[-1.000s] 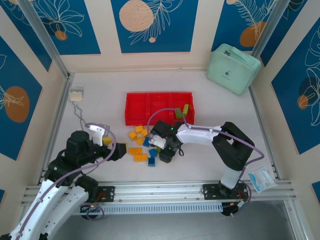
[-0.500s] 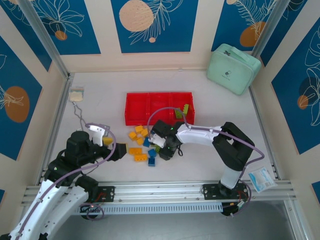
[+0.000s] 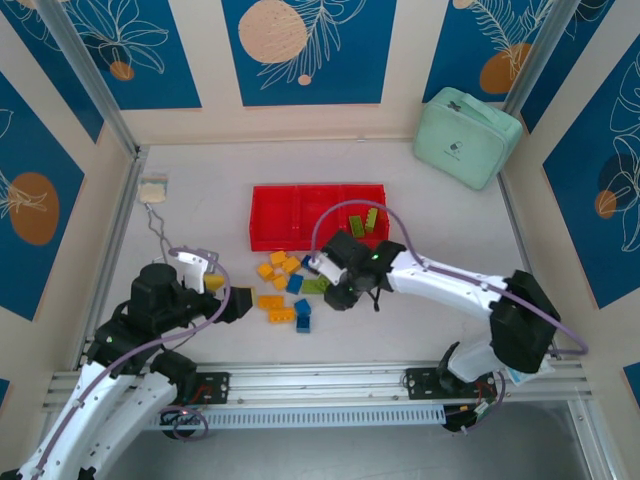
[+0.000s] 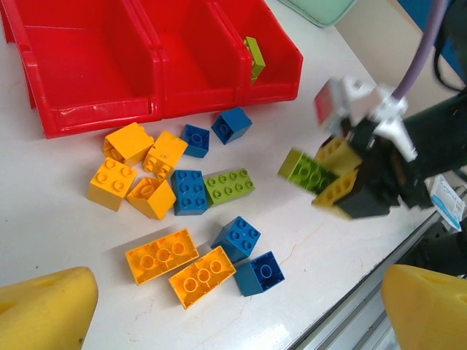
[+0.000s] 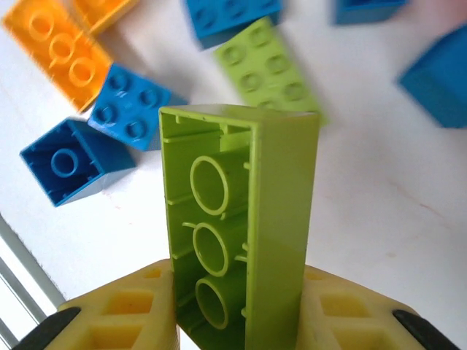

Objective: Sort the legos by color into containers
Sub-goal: Pick up the lego from the bottom-center of the table, then place the lego in the container.

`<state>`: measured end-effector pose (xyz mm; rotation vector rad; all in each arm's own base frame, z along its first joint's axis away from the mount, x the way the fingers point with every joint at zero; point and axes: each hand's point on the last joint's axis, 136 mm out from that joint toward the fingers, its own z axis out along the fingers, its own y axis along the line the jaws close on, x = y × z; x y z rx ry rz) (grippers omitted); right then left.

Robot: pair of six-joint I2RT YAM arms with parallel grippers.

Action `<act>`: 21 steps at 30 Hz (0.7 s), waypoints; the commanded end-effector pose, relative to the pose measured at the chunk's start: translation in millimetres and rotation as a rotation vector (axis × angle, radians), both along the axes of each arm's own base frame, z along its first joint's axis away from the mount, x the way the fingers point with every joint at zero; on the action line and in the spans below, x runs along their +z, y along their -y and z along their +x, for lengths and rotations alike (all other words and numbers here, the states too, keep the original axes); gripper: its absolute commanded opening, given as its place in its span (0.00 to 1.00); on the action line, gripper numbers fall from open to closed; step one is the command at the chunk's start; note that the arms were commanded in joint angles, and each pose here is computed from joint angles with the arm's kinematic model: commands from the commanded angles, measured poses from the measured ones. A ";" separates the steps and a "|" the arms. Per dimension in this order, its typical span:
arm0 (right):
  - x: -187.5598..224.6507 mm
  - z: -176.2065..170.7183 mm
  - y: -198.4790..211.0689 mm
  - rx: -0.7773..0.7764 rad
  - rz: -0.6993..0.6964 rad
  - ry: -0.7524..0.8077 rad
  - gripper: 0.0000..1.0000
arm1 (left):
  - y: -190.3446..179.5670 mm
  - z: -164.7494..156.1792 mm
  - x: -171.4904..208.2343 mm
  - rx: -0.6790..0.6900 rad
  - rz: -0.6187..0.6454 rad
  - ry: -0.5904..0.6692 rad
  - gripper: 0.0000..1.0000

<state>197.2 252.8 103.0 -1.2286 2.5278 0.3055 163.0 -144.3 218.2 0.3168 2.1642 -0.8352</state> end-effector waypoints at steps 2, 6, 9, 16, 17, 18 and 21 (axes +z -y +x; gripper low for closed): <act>36.5 45.8 30.7 -0.251 0.095 0.054 0.18 | 5.6 -2.5 2.1 -0.028 -0.023 0.009 0.99; 55.6 97.4 51.2 -0.418 0.150 0.116 0.19 | 8.7 -3.1 1.3 -0.044 -0.028 -0.003 0.99; 53.8 132.6 60.7 -0.516 0.182 0.067 0.19 | 9.5 -2.2 -1.4 -0.046 -0.023 -0.015 0.99; 30.9 189.7 61.4 -0.570 0.192 -0.050 0.21 | 7.0 -1.2 -1.1 -0.031 -0.018 -0.009 0.99; 29.9 195.1 62.0 -0.578 0.192 -0.061 0.21 | 7.3 -1.3 -1.4 -0.033 -0.017 -0.010 1.00; 28.5 199.3 62.2 -0.585 0.198 -0.071 0.22 | 7.1 -1.0 -1.6 -0.031 -0.016 -0.010 1.00; 25.0 211.3 65.5 -0.623 0.214 -0.105 0.24 | 7.8 -1.6 -0.9 -0.036 -0.019 -0.009 0.99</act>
